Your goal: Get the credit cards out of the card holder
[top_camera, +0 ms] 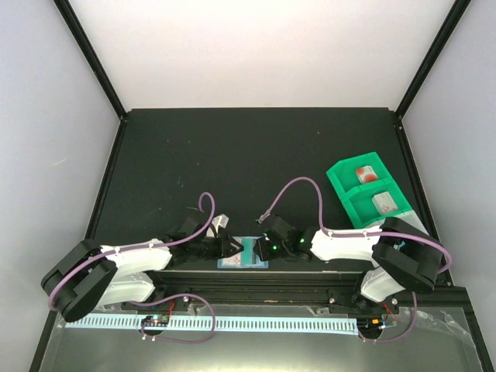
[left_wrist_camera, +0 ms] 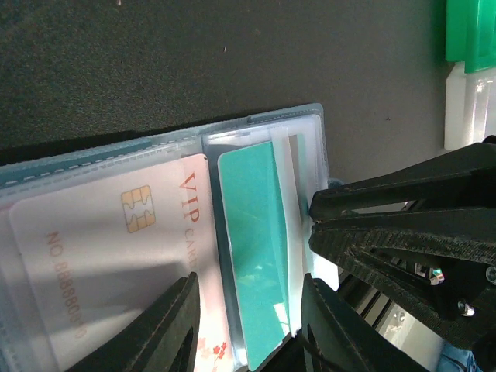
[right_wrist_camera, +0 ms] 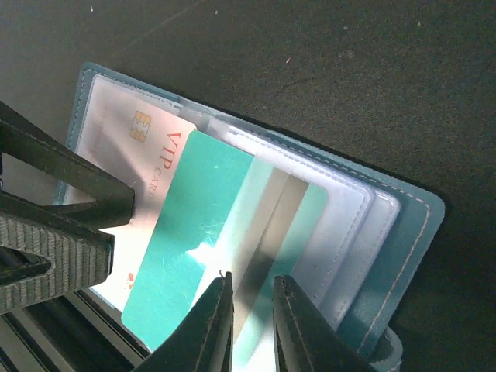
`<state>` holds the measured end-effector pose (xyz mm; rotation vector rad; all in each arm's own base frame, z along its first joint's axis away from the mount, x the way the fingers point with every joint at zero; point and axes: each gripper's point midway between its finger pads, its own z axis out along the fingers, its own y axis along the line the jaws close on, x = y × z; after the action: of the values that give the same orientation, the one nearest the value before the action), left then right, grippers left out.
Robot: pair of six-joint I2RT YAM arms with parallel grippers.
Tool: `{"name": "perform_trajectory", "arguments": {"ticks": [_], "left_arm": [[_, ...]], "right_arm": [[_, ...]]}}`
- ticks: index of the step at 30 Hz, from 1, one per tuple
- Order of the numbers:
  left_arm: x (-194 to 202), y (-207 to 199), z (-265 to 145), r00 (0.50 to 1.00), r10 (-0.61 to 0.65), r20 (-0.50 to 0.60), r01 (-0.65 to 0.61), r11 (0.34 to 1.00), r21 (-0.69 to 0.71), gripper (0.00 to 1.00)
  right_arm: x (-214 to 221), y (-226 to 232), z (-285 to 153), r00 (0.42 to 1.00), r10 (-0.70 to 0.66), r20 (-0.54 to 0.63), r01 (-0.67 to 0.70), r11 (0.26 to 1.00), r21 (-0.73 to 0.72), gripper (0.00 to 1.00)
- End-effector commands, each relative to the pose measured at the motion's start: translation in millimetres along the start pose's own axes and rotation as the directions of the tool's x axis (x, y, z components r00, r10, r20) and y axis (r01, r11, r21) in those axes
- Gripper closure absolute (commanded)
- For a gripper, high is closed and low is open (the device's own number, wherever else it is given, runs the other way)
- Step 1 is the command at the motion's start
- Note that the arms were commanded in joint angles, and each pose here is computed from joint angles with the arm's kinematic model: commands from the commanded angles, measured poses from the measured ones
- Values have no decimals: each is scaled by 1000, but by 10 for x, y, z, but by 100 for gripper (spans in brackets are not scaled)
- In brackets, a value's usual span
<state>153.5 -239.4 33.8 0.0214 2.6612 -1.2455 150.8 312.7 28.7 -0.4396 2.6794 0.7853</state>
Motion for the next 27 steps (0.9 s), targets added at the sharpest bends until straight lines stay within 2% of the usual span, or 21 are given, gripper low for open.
{"name": "perform_trajectory", "arguments": {"ticks": [1,10,21,27], "left_arm": [[7,82,27,1000,-3,-5,3,999,-44,61],[-5,-49,28,1000,-19,1,19,999,29,62],[-12,-100,75,999,-42,-9,43,997,68,79],[-14,-143,73,999,-33,-14,34,996,84,96]], "right_arm": [[65,-154,56,1000,-5,-14,6,997,75,83],[199,-270,120,999,26,-35,-23,996,87,84],[197,-280,106,999,26,-26,-24,996,86,84],[198,-291,98,999,27,-23,-25,996,89,84]]}}
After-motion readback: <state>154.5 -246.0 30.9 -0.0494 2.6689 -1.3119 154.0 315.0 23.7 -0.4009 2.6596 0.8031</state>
